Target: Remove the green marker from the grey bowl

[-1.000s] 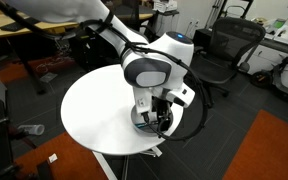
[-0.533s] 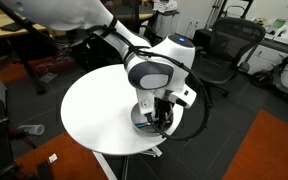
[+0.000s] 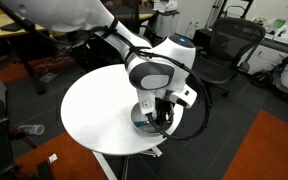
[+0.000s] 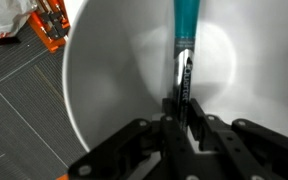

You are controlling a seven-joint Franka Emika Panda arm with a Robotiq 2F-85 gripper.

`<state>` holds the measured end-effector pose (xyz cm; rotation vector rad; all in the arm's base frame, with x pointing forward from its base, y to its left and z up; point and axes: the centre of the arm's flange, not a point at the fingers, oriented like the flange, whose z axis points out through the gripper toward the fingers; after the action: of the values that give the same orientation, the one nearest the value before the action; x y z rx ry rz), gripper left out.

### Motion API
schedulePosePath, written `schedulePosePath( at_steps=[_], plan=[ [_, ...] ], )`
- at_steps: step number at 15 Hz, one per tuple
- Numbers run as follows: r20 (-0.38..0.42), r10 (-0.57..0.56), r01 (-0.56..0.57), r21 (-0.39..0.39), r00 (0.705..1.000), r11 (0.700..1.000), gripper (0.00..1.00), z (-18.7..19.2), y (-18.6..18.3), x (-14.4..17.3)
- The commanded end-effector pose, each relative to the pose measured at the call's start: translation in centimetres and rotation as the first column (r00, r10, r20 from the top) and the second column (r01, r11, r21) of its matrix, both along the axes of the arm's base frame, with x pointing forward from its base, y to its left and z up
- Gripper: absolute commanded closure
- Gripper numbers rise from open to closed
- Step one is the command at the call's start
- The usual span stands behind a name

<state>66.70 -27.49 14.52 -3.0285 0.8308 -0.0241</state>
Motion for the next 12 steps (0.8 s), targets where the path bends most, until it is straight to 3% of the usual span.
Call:
schedulePosePath(
  at_steps=[1, 12],
  plan=[
    [0.026, -0.015, 0.015, 0.004, 1.000, 1.000, 0.95, 2.6, 1.0, -0.4],
    [0.169, 0.080, -0.072, -0.050, 0.982, 0.996, 0.95, 12.6, 6.1, -1.4]
  ],
)
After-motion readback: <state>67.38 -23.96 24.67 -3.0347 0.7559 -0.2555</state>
